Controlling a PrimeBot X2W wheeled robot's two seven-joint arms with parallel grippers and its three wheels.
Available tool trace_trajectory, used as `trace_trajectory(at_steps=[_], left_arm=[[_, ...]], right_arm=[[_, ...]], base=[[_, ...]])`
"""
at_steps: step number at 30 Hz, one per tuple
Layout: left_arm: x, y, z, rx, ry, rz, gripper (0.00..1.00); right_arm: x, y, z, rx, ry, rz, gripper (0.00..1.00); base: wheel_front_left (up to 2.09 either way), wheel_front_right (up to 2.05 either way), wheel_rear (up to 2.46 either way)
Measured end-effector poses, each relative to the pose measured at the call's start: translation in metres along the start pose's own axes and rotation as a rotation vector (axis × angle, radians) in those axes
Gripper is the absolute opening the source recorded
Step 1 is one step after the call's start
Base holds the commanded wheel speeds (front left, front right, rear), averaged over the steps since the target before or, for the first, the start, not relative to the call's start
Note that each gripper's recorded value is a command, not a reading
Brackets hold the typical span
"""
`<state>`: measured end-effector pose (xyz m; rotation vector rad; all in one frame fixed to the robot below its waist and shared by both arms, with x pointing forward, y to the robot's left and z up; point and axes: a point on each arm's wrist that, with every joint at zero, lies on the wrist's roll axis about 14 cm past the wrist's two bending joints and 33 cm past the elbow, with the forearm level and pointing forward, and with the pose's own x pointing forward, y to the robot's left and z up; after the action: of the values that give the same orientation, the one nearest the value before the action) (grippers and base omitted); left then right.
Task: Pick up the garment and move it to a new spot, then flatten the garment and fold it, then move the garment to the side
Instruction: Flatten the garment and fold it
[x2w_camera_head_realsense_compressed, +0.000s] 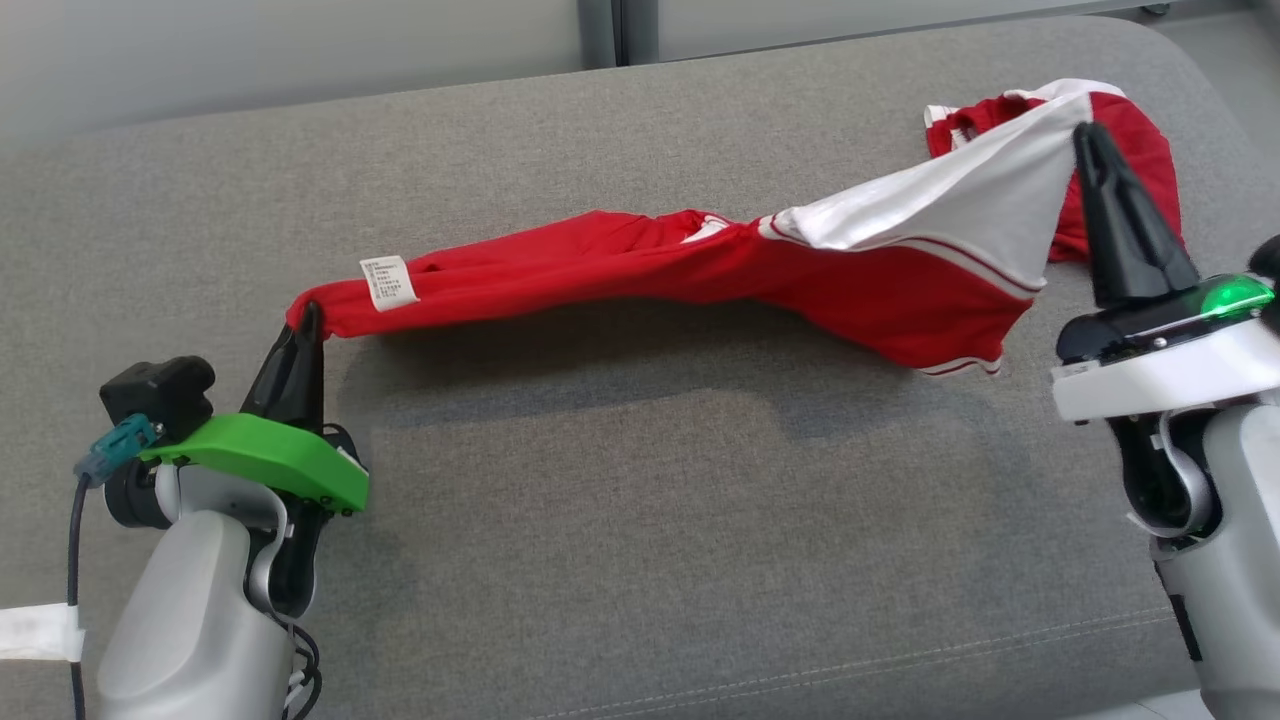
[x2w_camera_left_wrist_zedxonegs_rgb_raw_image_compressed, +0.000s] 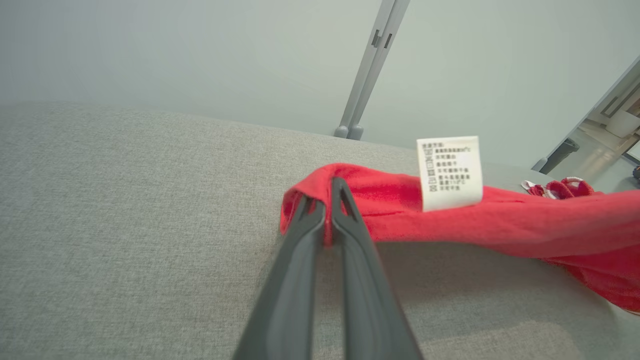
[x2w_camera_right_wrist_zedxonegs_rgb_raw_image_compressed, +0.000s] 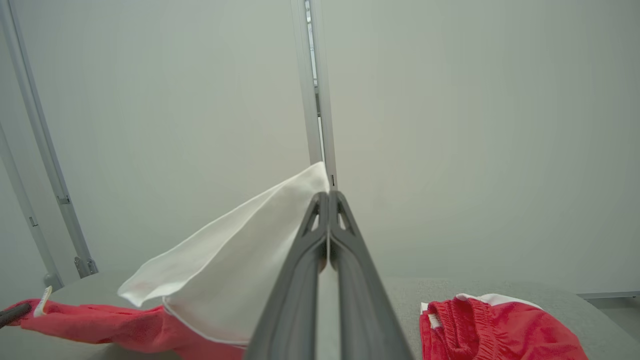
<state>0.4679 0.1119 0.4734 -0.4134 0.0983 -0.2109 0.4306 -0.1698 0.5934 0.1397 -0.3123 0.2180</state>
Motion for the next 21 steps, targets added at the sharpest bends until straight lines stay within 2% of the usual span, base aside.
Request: trace_trajectory(at_steps=[3, 5, 7, 8, 11, 15, 21], left_arm=[[-0.005, 0.0, 0.011, -0.035, -0.036, 0.004, 0.0], [-0.014, 0.0, 0.004, -0.037, -0.016, 0.005, 0.0], [-0.026, 0.002, -0.014, -0.036, 0.056, 0.006, 0.0], [-0.026, 0.002, -0.014, -0.036, 0.056, 0.006, 0.0], [-0.047, 0.011, -0.046, -0.019, 0.19, 0.019, 0.0], [-0.057, 0.017, -0.062, -0.038, 0.292, 0.016, 0.0], [-0.065, 0.005, -0.089, -0.054, 0.49, -0.059, 0.0]], right_arm=[[-0.002, -0.009, 0.016, 0.028, -0.049, -0.031, 0.0], [-0.013, -0.009, 0.007, 0.037, -0.013, -0.028, 0.0], [-0.032, -0.002, -0.019, 0.077, 0.078, -0.007, 0.0], [-0.032, -0.002, -0.019, 0.077, 0.078, -0.007, 0.0], [-0.069, 0.001, -0.06, 0.15, 0.231, -0.026, 0.0], [-0.095, 0.004, -0.087, 0.25, 0.351, -0.052, 0.0], [-0.112, 0.042, -0.112, 0.366, 0.548, 0.077, 0.0]], base=[[0.0, 0.0, 0.0], [0.0, 0.0, 0.0], [0.0, 0.0, 0.0], [0.0, 0.0, 0.0], [0.0, 0.0, 0.0], [0.0, 0.0, 0.0], [0.0, 0.0, 0.0]])
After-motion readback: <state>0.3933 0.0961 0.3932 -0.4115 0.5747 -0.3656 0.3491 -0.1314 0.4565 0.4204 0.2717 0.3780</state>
